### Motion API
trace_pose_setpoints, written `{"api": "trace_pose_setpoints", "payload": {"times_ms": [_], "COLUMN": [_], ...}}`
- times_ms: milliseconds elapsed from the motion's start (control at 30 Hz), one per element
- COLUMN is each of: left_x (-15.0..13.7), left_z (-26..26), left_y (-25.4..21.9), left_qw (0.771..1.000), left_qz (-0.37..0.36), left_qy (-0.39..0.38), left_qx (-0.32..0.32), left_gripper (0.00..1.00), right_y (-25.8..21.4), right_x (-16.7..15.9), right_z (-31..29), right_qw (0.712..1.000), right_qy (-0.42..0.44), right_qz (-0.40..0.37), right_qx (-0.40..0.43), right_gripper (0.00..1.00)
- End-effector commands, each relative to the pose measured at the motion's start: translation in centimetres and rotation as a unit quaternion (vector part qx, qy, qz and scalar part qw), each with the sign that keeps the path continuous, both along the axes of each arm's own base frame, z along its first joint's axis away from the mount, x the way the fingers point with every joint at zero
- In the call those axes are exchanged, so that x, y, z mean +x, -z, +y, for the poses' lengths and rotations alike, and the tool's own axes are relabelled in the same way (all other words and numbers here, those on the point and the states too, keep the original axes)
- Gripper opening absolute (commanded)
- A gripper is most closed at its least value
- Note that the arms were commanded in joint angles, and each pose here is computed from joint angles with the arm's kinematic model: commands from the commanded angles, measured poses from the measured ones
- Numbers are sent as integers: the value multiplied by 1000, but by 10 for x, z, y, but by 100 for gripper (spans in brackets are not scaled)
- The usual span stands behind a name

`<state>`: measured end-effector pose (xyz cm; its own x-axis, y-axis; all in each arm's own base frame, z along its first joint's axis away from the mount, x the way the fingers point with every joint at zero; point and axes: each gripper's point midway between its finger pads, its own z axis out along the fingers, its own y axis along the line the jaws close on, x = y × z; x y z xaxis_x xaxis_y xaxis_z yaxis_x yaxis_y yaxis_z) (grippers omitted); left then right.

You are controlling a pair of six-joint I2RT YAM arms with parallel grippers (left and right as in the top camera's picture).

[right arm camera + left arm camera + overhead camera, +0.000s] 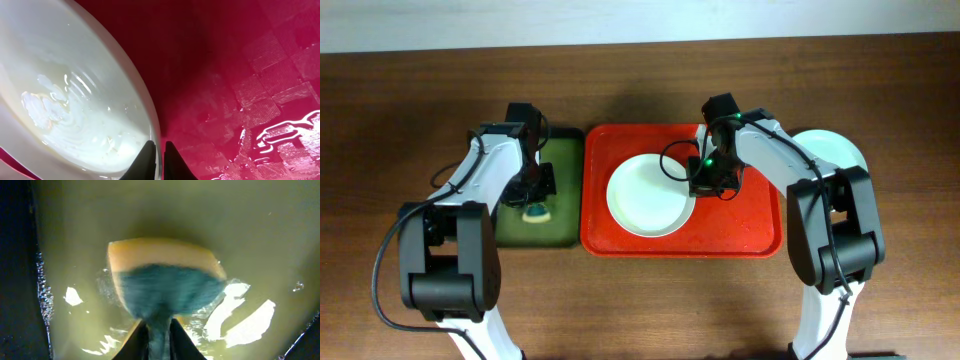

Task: Clean dirty plates on tray and stack at the side
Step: 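Lift the white plate with the right gripper and swing it right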

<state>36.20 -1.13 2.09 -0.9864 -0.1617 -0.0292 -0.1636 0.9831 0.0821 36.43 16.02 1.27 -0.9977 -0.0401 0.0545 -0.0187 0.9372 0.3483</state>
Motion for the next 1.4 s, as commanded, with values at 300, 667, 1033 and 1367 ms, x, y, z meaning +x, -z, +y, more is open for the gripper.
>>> {"api": "trace_pose_setpoints", "payload": {"times_ms": [300, 667, 1033, 1367], "left_x": [49, 38, 38, 38], "left_z": [117, 149, 149, 149], "left_y": [-203, -202, -202, -202], "left_qw": [969, 963, 963, 963], "left_qz": [-172, -166, -167, -167], "left_qy": [-175, -211, -211, -211], "left_qx": [8, 24, 23, 23], "left_gripper": [100, 99, 99, 99], "right_y": [0, -17, -142, -188], "right_x": [-5, -17, 63, 65], "right_z": [9, 2, 54, 153], "right_qw": [1000, 999, 988, 866], "right_qy": [-13, -8, 123, 25], "right_qz": [-3, 32, -71, -447], "right_qx": [-9, -14, 63, -223], "right_gripper": [33, 4, 4, 4]}}
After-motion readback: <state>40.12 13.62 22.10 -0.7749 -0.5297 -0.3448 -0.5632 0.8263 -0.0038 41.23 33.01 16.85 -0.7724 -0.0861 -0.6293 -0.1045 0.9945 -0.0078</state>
